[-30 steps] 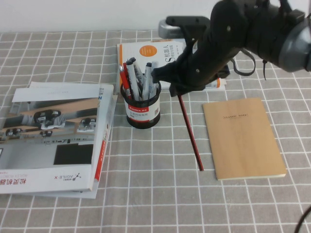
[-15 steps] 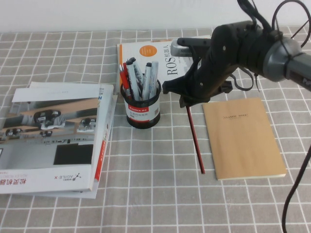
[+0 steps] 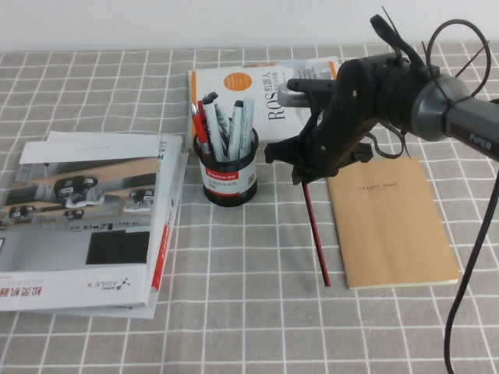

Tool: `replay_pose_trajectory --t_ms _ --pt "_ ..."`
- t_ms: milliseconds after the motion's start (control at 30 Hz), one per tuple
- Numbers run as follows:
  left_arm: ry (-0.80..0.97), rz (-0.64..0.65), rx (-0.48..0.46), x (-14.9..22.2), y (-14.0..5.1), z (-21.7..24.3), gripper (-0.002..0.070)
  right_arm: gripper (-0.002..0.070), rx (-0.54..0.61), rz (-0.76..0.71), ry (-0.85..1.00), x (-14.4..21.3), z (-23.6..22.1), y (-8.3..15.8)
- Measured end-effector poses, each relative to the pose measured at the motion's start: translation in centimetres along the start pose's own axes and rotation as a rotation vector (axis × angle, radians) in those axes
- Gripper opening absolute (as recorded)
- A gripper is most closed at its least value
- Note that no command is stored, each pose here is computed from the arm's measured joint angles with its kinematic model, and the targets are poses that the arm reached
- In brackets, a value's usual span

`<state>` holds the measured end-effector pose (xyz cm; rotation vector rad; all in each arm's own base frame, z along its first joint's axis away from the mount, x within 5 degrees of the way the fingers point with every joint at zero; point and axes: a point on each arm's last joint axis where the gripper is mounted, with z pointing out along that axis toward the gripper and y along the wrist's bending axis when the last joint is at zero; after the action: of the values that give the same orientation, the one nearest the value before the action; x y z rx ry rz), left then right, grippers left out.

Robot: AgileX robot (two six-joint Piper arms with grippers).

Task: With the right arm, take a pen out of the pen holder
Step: 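Take a marker out of the pen holder and lay it on the table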

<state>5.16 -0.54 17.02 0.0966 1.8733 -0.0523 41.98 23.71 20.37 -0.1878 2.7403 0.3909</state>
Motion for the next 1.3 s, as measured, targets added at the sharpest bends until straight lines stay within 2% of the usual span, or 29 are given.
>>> replay_pose_trajectory --t_ms 100,333,533,633,833,900,1067,1300 --pt "0.0 0.0 0.0 0.0 0.0 0.0 -0.0005 0.0051 0.0 0.0 0.0 0.0 0.1 0.0" --pt "0.0 0.0 0.0 0.0 0.0 0.0 -0.0005 0.0239 -0.004 0.0 -0.015 -0.1 0.1 0.0" --pt "0.0 0.0 0.0 0.0 0.0 0.0 -0.0005 0.0266 -0.009 -0.004 -0.037 -0.4 -0.7 0.2" --pt "0.0 0.0 0.0 0.0 0.0 0.0 -0.0005 0.0229 -0.009 -0.021 -0.062 -0.6 -3.0 0.5" --pt "0.0 0.0 0.0 0.0 0.0 0.0 -0.0005 0.0047 0.001 -0.155 -0.13 0.4 -11.4 2.4" --pt "0.0 0.0 0.0 0.0 0.0 0.0 -0.0005 0.0013 -0.008 -0.194 -0.156 1.4 -14.0 2.9" --pt "0.0 0.0 0.0 0.0 0.0 0.0 -0.0005 -0.0008 -0.01 -0.264 -0.224 5.0 -20.6 2.6" --pt "0.0 0.0 0.0 0.0 0.0 0.0 -0.0005 -0.0012 -0.015 -0.285 -0.276 11.1 -26.5 -0.1"
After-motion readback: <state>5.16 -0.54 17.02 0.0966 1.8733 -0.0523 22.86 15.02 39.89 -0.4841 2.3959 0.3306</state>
